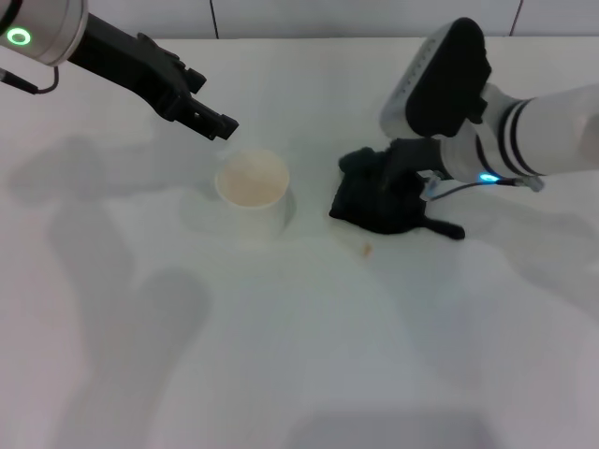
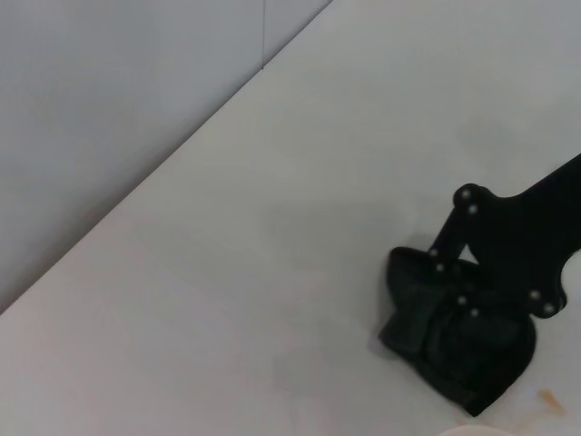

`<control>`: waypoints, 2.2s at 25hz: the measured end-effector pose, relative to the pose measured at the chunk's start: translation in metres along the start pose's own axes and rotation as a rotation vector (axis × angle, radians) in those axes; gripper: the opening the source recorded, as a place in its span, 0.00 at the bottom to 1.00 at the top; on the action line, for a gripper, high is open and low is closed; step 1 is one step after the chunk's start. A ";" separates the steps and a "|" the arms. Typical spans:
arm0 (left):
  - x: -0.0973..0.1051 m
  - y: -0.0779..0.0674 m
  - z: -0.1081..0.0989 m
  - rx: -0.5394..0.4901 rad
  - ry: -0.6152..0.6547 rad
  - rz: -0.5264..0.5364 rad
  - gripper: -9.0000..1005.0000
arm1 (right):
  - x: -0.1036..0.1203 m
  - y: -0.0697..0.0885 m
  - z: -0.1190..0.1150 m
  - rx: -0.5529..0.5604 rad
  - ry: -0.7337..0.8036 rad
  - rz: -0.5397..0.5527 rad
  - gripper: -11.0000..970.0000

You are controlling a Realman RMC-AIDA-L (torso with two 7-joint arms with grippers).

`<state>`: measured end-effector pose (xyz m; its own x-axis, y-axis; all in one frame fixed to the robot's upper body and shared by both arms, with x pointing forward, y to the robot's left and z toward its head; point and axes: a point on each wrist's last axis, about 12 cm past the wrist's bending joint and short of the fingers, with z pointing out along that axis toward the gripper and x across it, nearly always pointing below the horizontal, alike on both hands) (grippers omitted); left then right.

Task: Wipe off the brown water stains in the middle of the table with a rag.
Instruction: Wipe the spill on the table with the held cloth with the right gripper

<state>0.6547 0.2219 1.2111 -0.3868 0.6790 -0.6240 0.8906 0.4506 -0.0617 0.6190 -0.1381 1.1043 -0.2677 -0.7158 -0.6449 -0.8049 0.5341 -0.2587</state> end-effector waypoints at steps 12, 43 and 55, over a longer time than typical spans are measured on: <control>0.000 0.002 0.000 -0.019 0.002 -0.004 0.88 | -0.006 0.023 -0.036 -0.244 0.106 -0.010 0.17; -0.003 0.000 0.003 -0.012 0.010 0.000 0.88 | -0.014 0.012 -0.006 -0.003 -0.077 -0.014 0.19; -0.004 -0.001 0.003 -0.012 0.012 0.000 0.88 | -0.001 0.005 -0.008 -0.013 -0.044 0.053 0.20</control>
<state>0.6564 0.2173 1.2107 -0.3896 0.6856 -0.6149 0.8877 0.4573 -0.0526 0.6115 -0.1382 1.1093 -0.2870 -0.6658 -0.6887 -0.7970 0.5649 -0.2140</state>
